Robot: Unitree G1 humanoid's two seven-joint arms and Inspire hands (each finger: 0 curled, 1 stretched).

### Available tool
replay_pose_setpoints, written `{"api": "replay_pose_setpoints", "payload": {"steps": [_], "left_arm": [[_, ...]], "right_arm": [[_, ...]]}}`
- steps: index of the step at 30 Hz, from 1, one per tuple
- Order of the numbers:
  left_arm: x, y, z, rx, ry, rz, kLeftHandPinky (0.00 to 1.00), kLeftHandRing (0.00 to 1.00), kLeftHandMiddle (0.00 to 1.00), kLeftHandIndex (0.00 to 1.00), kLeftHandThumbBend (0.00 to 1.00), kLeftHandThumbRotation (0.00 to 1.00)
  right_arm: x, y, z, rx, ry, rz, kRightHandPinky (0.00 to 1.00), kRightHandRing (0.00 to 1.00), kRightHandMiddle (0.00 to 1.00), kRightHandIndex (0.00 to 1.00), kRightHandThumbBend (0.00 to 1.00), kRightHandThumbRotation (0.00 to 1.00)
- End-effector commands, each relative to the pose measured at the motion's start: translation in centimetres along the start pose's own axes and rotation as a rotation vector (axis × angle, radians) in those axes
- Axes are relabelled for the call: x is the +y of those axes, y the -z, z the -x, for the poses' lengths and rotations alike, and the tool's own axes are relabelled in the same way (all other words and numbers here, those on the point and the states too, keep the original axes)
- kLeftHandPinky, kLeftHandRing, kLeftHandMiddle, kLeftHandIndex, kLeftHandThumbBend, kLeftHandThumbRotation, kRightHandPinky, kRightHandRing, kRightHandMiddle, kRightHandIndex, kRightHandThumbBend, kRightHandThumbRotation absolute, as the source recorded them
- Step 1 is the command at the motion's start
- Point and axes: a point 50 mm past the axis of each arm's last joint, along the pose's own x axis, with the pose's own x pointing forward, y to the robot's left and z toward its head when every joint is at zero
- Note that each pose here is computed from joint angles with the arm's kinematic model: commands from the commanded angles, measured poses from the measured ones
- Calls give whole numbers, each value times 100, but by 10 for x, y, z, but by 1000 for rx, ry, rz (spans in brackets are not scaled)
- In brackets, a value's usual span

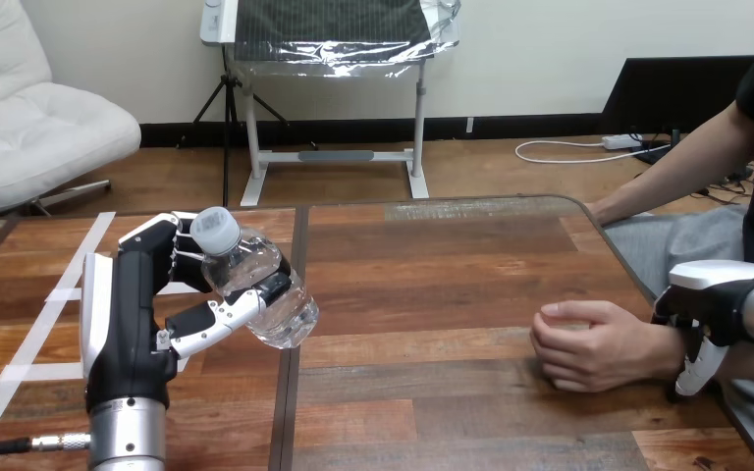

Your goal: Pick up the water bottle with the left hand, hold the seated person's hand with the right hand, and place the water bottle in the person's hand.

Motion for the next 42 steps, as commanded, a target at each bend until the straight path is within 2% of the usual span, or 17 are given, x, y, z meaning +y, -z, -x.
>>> {"api": "replay_pose_setpoints", "payload": {"steps": [1,12,17,18,20,23,26,32,33,36,38,41,42], "left_arm": [[10,-28,-19,-152,-41,21,43,42,44,51,63,0],[12,-28,-19,-154,-43,25,40,41,44,50,63,0],[12,-29,-19,-140,-45,29,42,41,44,50,63,0],[12,-29,-19,-140,-46,25,42,41,44,50,63,0],[13,-29,-18,-142,-46,21,42,41,44,50,63,0],[13,-29,-18,-142,-47,19,43,42,44,50,64,0],[13,-29,-18,-142,-47,22,43,42,44,51,64,0],[12,-29,-19,-144,-48,25,43,42,44,50,64,0],[12,-29,-19,-143,-48,23,43,42,44,50,64,0],[12,-29,-19,-142,-49,21,43,42,44,50,64,0],[12,-30,-19,-141,-49,23,43,42,44,50,64,0],[12,-29,-19,-145,-45,22,43,42,44,50,64,0],[12,-29,-19,-146,-45,25,43,42,44,50,64,0]], "right_arm": [[8,-12,-7,-30,-30,28,56,64,71,72,63,0],[16,-14,-11,-28,-35,38,57,66,72,72,65,0],[18,-15,-12,-26,-50,9,63,70,76,76,64,0],[19,-15,-12,-29,-35,1,65,71,77,76,64,0],[20,-15,-12,-33,-16,-6,64,71,76,76,67,0],[22,-15,-11,-56,-17,-48,64,71,77,76,68,0],[23,-15,-12,-49,-32,-41,64,72,77,77,68,0],[27,-15,-13,-66,-16,-51,62,69,76,78,69,0],[27,-15,-13,-53,-18,-58,61,69,76,79,69,0],[28,-15,-15,-35,-13,-63,58,67,76,74,69,0],[30,-15,-15,-38,-4,-58,56,66,75,72,69,0],[31,-15,-15,-63,36,-105,55,65,73,66,69,0],[32,-15,-15,-52,31,-94,54,65,73,65,70,0]]}}
